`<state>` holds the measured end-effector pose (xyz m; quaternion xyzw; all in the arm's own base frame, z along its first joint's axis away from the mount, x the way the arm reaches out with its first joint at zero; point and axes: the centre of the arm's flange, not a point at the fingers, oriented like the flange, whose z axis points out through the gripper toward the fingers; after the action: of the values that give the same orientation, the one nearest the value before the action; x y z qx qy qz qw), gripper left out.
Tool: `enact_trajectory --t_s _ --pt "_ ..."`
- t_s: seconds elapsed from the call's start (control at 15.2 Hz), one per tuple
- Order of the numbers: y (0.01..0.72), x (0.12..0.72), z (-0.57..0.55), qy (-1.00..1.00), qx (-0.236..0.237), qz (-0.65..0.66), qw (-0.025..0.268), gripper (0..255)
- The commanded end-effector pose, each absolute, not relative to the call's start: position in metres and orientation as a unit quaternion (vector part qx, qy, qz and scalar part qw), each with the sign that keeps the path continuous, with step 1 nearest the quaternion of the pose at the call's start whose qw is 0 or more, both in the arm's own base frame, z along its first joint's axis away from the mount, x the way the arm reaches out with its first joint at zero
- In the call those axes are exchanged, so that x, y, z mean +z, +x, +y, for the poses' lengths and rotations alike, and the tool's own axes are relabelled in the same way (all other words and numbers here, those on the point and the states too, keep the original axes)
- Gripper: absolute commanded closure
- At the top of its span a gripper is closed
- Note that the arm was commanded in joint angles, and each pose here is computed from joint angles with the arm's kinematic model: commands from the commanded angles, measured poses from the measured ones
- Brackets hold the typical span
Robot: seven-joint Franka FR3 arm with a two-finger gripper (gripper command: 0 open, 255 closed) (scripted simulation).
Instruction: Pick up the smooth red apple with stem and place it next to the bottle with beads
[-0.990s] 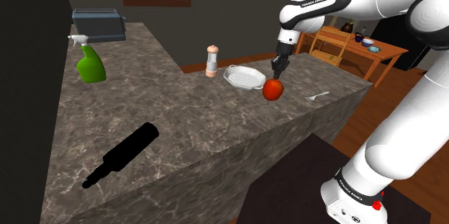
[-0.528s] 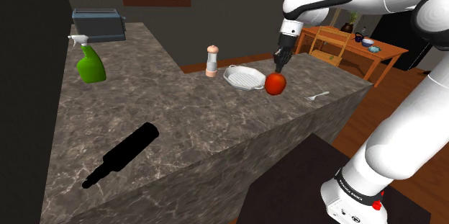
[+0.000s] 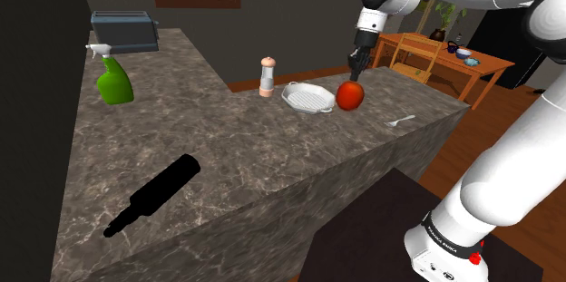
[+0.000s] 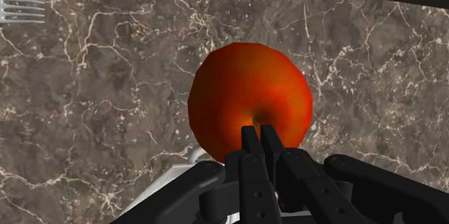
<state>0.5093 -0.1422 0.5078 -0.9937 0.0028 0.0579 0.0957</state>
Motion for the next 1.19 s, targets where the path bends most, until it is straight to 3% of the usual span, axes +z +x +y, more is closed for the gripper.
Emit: enact_trajectory --t_s 0.0,0.79,1.12 --pt "0.509 0.518 -0.142 -0.994 0.058 0.003 0.096 255" --pt "0.509 0.580 -0.142 -0.994 0.058 0.003 0.096 255" --pt "0.507 0.581 -0.076 -0.994 0.058 0.003 0.096 255"
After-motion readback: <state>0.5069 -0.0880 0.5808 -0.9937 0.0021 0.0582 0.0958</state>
